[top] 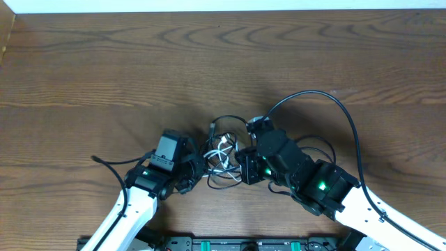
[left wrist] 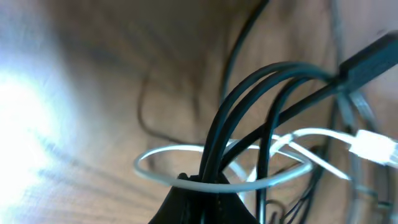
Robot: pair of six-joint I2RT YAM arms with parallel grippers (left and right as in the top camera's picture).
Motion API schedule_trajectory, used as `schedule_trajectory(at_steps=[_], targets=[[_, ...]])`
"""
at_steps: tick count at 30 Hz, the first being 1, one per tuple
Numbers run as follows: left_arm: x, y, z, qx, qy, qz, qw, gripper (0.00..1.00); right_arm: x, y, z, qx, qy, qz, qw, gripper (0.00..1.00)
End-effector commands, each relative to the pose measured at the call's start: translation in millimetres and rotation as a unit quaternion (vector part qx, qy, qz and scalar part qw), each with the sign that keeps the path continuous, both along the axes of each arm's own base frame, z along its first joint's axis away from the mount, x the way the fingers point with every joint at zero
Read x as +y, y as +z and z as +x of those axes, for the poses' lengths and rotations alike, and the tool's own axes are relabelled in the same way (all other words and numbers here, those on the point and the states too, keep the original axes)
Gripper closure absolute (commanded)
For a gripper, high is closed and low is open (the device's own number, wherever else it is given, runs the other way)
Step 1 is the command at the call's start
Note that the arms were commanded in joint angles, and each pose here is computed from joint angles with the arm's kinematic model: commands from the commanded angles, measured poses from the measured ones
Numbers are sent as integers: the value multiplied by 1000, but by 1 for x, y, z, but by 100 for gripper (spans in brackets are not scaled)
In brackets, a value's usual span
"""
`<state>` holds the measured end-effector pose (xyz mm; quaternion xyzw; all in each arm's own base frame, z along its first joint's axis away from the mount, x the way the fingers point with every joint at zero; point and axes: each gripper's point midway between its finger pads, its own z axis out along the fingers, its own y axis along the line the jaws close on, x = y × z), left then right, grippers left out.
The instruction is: Untangle cables
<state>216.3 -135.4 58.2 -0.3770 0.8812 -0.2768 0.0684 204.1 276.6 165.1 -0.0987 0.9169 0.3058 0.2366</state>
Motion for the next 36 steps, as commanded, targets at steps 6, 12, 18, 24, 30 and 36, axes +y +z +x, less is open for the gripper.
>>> schedule_trajectory(at_steps=[6,12,18,24,30,36], targets=[[0,66,41,-172,-13,-42,984,93,-19,-15,-13,23,3,-50,998,97],[1,107,52,-258,-4,-57,964,92,-28,-25,-21,43,4,-74,996,71],[1,132,57,-300,14,-79,951,92,-37,-40,-30,72,8,-106,992,62],[0,139,58,-301,27,-98,948,92,-29,-50,-33,81,17,-114,990,52],[-7,140,53,-319,-24,-88,943,92,-10,-51,-27,77,22,-87,993,54],[-30,145,34,-419,-225,-26,879,92,-10,-38,-14,57,6,-63,996,55]])
